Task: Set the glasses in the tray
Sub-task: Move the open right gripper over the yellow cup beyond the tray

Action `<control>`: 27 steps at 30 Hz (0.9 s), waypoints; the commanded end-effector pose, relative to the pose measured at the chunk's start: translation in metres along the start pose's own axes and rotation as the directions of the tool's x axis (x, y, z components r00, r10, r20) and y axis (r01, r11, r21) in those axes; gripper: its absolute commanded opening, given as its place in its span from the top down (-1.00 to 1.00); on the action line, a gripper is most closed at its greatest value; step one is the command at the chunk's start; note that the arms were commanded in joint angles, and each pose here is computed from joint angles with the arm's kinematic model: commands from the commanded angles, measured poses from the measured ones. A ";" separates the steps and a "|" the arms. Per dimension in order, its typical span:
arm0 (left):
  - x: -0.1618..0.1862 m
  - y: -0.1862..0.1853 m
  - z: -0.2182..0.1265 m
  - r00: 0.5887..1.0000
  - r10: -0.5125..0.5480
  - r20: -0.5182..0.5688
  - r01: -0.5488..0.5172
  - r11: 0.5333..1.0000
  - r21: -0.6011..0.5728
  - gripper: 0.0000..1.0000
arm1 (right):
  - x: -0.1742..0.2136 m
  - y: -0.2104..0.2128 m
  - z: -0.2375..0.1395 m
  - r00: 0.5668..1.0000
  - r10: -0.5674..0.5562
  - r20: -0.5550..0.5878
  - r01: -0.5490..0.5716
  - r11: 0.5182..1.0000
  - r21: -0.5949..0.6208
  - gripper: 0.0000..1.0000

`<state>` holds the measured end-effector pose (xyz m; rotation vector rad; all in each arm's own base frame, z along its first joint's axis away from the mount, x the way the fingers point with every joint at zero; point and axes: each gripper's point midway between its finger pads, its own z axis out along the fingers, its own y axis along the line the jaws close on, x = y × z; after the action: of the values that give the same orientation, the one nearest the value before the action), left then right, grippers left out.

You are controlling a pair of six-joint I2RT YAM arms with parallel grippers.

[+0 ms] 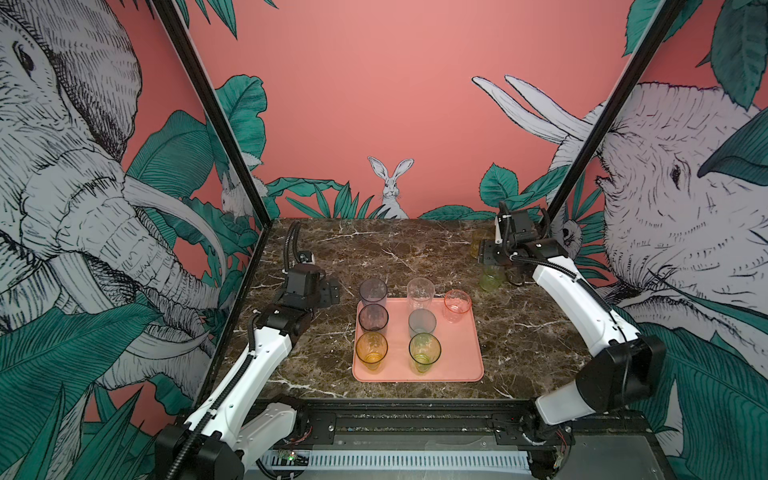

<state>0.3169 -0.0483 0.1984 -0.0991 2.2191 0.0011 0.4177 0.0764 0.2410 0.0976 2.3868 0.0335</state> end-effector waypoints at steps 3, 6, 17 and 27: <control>-0.001 0.002 -0.007 1.000 -0.027 0.011 0.027 1.000 0.007 -0.99 | -0.030 -0.020 0.024 0.997 0.075 0.035 -0.076 0.996 0.044 -0.48; 0.000 0.003 -0.007 1.000 -0.030 0.011 0.029 1.000 0.006 -0.99 | -0.043 -0.031 0.041 0.990 0.136 0.030 -0.137 0.989 0.045 -0.49; 0.003 0.001 -0.006 0.999 -0.044 0.001 0.044 0.999 0.018 -0.99 | -0.066 -0.066 0.103 0.962 0.273 -0.022 -0.272 0.960 0.062 -0.45; 0.004 0.000 -0.005 0.999 -0.045 -0.005 0.046 0.999 0.023 -0.99 | -0.057 -0.070 0.148 0.950 0.300 -0.087 -0.295 0.953 0.068 -0.42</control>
<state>0.3145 -0.0513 0.2004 -0.1165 2.2160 -0.0390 0.5514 -0.0023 0.1736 0.4797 2.4342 0.0903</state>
